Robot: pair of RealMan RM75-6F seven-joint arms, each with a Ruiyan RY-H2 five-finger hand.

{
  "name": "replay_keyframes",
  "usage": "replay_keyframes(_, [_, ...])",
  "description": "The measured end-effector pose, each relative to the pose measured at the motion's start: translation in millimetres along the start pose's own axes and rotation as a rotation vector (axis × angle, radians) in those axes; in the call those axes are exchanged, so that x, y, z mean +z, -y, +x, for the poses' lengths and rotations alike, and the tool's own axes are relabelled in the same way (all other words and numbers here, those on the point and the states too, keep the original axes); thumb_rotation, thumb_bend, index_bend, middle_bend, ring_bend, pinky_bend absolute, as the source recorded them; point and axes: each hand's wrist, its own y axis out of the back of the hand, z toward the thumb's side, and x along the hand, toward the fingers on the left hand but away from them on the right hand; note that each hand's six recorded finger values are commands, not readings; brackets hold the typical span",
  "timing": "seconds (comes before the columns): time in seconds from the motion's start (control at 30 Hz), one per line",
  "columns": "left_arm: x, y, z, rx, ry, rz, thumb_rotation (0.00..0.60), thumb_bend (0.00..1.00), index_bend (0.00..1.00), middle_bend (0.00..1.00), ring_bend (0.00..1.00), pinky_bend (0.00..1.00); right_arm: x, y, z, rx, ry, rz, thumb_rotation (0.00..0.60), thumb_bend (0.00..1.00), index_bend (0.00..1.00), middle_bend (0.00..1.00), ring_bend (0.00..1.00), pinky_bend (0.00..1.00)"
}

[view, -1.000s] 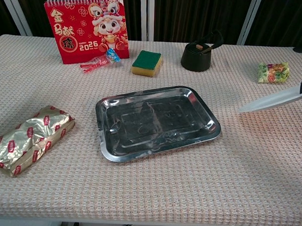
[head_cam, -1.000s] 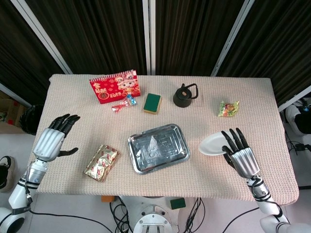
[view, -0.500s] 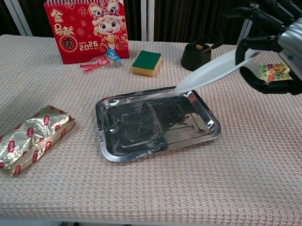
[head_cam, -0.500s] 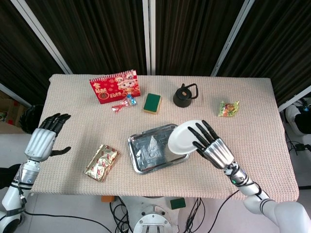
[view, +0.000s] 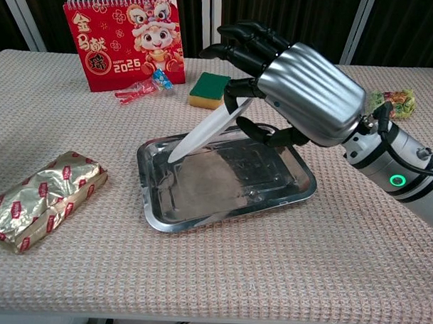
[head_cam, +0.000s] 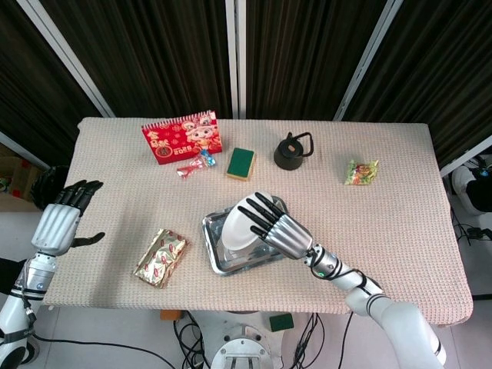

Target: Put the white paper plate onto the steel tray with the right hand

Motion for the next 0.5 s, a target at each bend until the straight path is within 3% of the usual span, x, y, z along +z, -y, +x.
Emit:
replay_keyframes(0.27, [-3,0,1,-0.002,-0.003,-0.002,0.600,0.05,0.10,0.12,0.07,0.15,-3,2,-13,-0.028,0.034,-0.011,0.600,0.51,1.00,0.11,0.00,0.00])
replay_keyframes(0.5, [-1,1,3,-0.005,0.001,-0.001,0.600,0.05,0.10,0.12,0.07,0.15,-8,11,-8,0.012,0.063,-0.007,0.600,0.53,1.00,0.11,0.00,0.00])
